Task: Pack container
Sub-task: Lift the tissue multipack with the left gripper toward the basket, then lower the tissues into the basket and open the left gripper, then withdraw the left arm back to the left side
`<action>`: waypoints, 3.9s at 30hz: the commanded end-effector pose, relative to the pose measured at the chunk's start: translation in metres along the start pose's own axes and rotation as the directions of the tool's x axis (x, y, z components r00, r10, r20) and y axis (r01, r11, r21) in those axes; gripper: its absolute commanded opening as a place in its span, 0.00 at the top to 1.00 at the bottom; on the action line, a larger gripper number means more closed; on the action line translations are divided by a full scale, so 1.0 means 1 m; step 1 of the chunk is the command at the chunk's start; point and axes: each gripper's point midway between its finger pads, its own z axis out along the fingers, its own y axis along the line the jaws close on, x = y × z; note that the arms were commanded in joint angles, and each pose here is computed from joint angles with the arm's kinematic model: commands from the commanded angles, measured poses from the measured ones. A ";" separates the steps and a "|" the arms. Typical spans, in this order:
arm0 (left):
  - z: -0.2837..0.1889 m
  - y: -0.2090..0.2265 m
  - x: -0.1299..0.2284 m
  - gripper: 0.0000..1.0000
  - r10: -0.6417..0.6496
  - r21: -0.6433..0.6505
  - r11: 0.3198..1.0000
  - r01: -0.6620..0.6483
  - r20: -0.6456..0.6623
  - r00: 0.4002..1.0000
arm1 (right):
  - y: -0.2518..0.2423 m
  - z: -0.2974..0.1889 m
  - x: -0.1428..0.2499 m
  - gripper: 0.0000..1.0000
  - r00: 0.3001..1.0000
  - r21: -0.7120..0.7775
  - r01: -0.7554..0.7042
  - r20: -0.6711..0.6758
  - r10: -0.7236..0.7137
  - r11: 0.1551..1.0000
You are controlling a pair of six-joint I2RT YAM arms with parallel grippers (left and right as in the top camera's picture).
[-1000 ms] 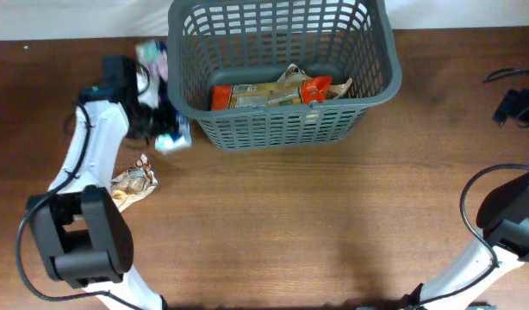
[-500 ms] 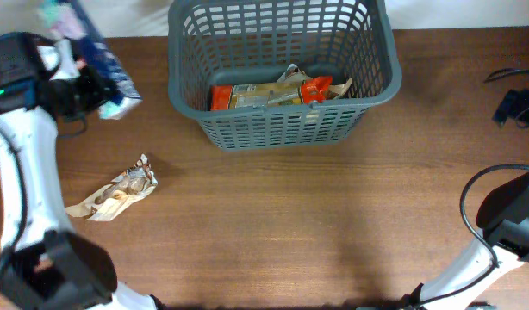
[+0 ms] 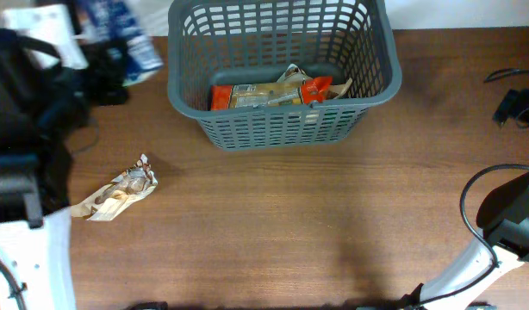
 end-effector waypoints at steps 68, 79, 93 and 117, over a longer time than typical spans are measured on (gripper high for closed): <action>0.209 -0.097 0.146 0.53 0.361 0.217 0.927 -0.305 -0.302 0.882 | -0.001 -0.001 0.001 0.02 1.000 -0.002 -0.018 0.000 0.018 1.000; 0.087 -0.040 0.002 0.47 0.285 -0.012 0.958 -0.286 -0.052 0.957 | -0.001 -0.001 0.001 0.01 1.000 -0.002 -0.018 0.000 0.018 1.000; -0.080 0.071 0.003 0.03 -0.159 -0.400 0.903 0.158 0.031 0.987 | -0.001 -0.001 0.001 0.01 1.000 -0.002 -0.018 0.000 0.018 1.000; -0.096 0.178 0.218 0.01 -0.691 -0.579 -0.391 0.715 0.698 0.188 | -0.001 -0.001 0.001 0.01 1.000 -0.002 -0.018 0.000 0.018 1.000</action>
